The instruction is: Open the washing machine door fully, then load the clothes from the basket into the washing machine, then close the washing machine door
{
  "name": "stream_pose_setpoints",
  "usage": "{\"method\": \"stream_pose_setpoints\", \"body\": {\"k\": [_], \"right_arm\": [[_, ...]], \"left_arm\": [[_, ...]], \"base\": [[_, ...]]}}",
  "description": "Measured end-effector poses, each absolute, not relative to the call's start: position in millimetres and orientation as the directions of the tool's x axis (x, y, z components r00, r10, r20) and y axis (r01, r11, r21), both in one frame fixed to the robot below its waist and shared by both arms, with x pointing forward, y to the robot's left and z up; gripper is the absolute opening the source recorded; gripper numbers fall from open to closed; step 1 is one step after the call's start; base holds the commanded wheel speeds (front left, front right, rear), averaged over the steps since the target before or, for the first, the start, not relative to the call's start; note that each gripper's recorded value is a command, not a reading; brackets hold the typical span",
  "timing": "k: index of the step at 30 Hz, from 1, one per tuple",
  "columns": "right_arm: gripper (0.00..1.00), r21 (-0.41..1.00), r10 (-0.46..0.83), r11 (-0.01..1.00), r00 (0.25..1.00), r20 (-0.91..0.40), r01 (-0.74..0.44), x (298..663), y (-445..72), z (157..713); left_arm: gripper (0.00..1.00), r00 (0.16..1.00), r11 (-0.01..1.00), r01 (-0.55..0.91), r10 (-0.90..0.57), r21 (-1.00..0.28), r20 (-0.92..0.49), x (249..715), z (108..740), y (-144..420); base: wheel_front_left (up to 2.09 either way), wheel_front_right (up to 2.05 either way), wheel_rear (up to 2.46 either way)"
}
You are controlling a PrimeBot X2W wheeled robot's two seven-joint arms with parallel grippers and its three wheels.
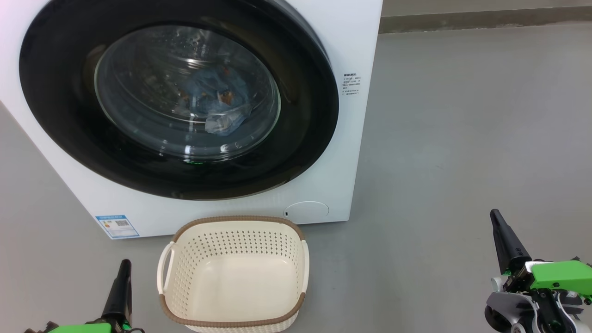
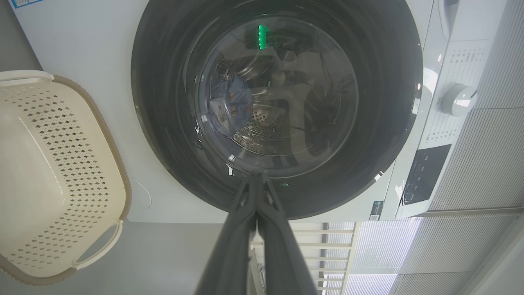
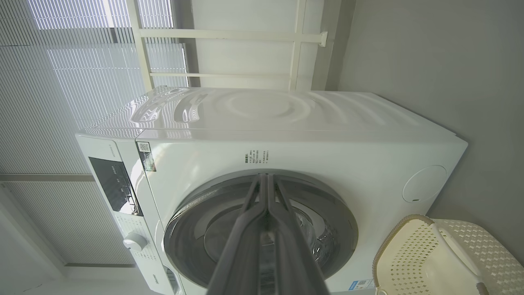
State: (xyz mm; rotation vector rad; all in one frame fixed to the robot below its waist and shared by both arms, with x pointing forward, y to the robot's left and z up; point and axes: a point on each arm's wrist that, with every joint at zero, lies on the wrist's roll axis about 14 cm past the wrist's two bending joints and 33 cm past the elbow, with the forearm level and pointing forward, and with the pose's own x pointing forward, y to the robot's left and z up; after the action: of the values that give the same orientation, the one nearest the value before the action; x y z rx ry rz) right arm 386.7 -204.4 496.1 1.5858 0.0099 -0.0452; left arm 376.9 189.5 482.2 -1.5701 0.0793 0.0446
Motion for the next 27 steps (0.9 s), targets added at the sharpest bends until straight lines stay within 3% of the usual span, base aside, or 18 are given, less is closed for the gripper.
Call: {"method": "stream_pose_setpoints", "body": {"k": [27], "right_arm": [[0.00, 0.999, -0.022, -0.016, 0.999, -0.035, 0.035, 386.7, -204.4, 496.1]], "left_arm": [[0.00, 0.997, 0.001, -0.079, -0.022, -0.997, -0.079, 376.9, 482.2, 189.5]], "base": [[0.00, 0.00, 0.00]]}}
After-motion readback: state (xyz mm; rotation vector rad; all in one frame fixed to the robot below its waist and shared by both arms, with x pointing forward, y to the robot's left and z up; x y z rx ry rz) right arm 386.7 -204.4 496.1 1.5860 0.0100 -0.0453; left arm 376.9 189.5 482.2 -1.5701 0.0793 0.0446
